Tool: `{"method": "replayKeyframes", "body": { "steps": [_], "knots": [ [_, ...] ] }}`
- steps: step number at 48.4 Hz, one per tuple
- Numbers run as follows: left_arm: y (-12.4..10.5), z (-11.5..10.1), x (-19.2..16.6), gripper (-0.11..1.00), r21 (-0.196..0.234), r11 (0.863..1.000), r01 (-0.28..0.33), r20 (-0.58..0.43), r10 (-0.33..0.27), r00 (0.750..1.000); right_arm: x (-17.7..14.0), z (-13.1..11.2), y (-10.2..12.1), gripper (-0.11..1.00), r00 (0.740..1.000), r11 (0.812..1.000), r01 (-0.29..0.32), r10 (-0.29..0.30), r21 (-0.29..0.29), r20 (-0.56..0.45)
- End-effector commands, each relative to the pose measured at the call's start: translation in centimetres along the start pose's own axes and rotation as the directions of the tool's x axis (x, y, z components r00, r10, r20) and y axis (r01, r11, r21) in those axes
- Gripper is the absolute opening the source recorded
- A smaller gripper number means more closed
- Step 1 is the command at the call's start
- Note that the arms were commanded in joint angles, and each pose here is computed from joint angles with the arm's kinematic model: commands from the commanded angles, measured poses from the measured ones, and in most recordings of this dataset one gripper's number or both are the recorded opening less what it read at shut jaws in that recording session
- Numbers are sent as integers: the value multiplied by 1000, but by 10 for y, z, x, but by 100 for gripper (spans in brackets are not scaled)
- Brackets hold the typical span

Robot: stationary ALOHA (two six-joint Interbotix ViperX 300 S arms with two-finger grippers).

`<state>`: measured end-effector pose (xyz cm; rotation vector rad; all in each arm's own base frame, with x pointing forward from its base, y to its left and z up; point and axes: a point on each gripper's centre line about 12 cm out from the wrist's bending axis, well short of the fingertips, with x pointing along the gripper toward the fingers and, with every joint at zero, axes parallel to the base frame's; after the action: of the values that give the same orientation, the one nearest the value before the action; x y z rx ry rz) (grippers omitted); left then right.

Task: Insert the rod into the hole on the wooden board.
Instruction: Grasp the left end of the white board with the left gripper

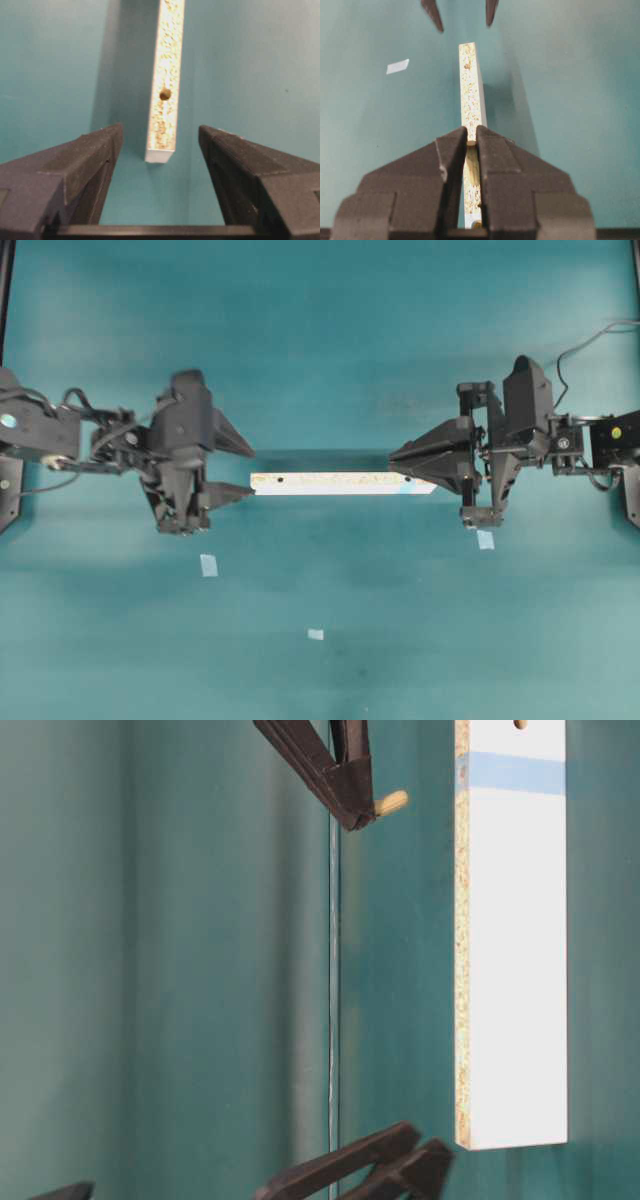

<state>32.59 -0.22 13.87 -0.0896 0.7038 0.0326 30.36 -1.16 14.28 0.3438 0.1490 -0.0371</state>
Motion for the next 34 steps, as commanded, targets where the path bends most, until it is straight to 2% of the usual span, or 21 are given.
{"method": "replayKeyframes", "body": {
  "steps": [1, 18, 34],
  "knots": [
    [-5, 10, 5, 82, 5, 1000, 11, 19, -11, 1000, 3, 7, 3, 9, 1000, 1000, -9, 9, 0, 24],
    [-5, 2, 31, 84, 12, 1000, 7, -28, -7, 1000, 3, 6, 3, 9, 1000, 1000, -9, 9, 0, 23],
    [9, 4, 47, 84, -8, 1000, -24, -30, 23, 999, 2, 6, 3, 9, 1000, 1000, -8, 8, 2, 22]
  ]
}}
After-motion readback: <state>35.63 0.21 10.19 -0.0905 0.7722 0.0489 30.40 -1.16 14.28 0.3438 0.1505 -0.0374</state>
